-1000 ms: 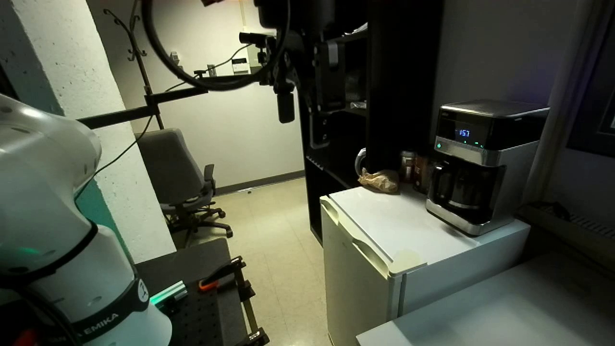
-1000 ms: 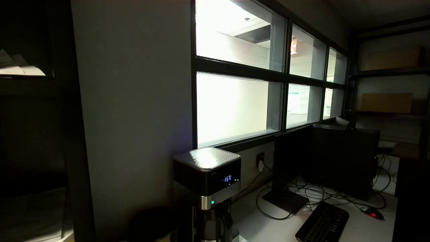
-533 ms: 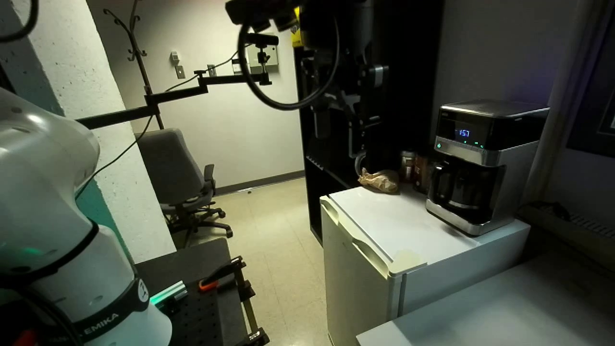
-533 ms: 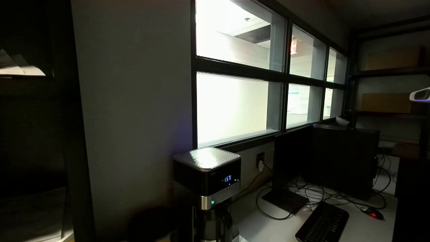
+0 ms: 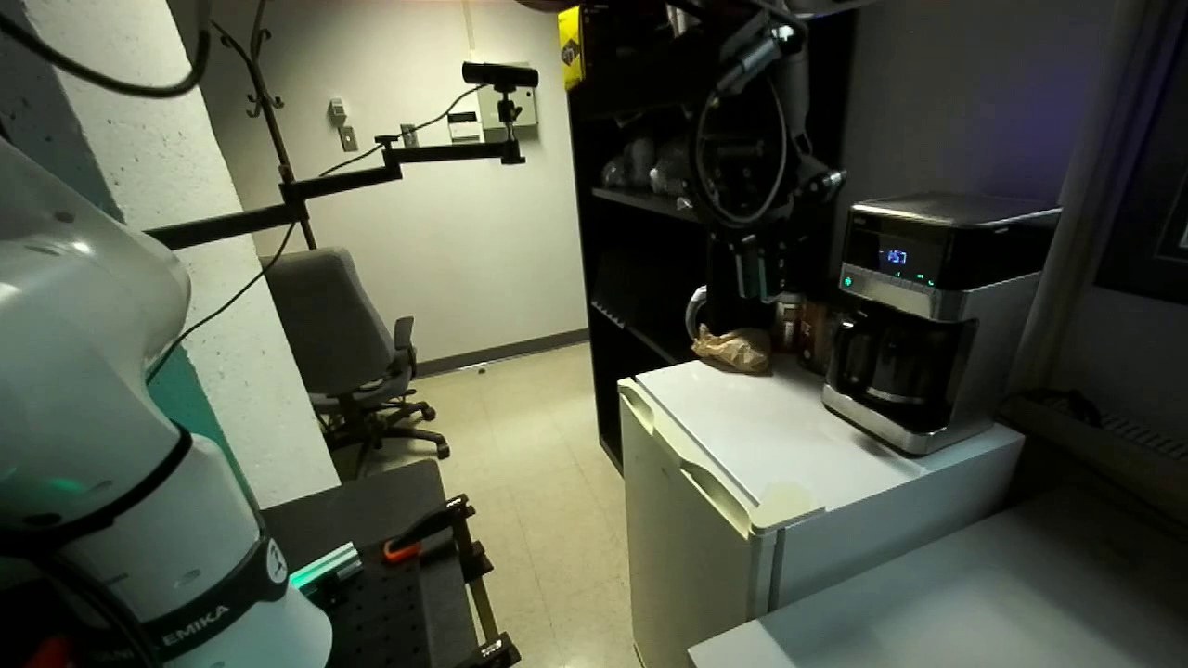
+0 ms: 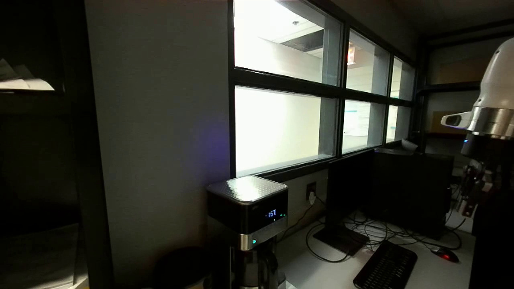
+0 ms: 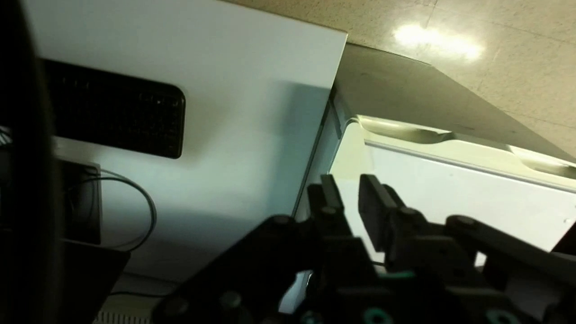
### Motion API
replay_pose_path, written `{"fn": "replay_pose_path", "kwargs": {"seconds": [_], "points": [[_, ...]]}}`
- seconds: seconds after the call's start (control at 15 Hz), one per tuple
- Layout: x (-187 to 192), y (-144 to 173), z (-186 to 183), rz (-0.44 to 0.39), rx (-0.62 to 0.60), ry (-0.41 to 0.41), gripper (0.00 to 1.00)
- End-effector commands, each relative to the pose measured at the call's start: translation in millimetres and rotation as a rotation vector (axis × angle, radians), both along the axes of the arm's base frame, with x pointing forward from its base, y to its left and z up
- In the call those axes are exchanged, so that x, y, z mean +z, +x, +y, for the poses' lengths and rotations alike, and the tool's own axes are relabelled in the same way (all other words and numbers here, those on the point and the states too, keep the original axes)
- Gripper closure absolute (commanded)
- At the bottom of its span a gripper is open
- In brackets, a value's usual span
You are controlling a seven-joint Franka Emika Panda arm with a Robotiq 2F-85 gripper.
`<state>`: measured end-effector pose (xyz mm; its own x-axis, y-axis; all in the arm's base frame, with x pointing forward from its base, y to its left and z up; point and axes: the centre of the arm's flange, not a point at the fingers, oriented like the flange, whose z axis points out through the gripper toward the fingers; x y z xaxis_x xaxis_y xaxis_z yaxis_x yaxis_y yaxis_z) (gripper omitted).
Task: Press a button on the coffeemaker.
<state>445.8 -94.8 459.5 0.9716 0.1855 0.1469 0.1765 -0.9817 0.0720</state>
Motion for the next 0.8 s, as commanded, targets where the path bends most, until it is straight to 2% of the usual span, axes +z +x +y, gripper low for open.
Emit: {"fn": "replay_pose_path", "kwargs": {"seconds": [0.0,0.33,0.53,0.73], "points": [[-11,42,12,-0.062,0.047,-0.101,1.0],[-28,82,39,-0.177,0.152,-0.244,1.0],[-35,104,53,-0.249,0.211,-0.275,1.0],[-47,123,70,-0.286,0.31,-0.329,1.0]]}}
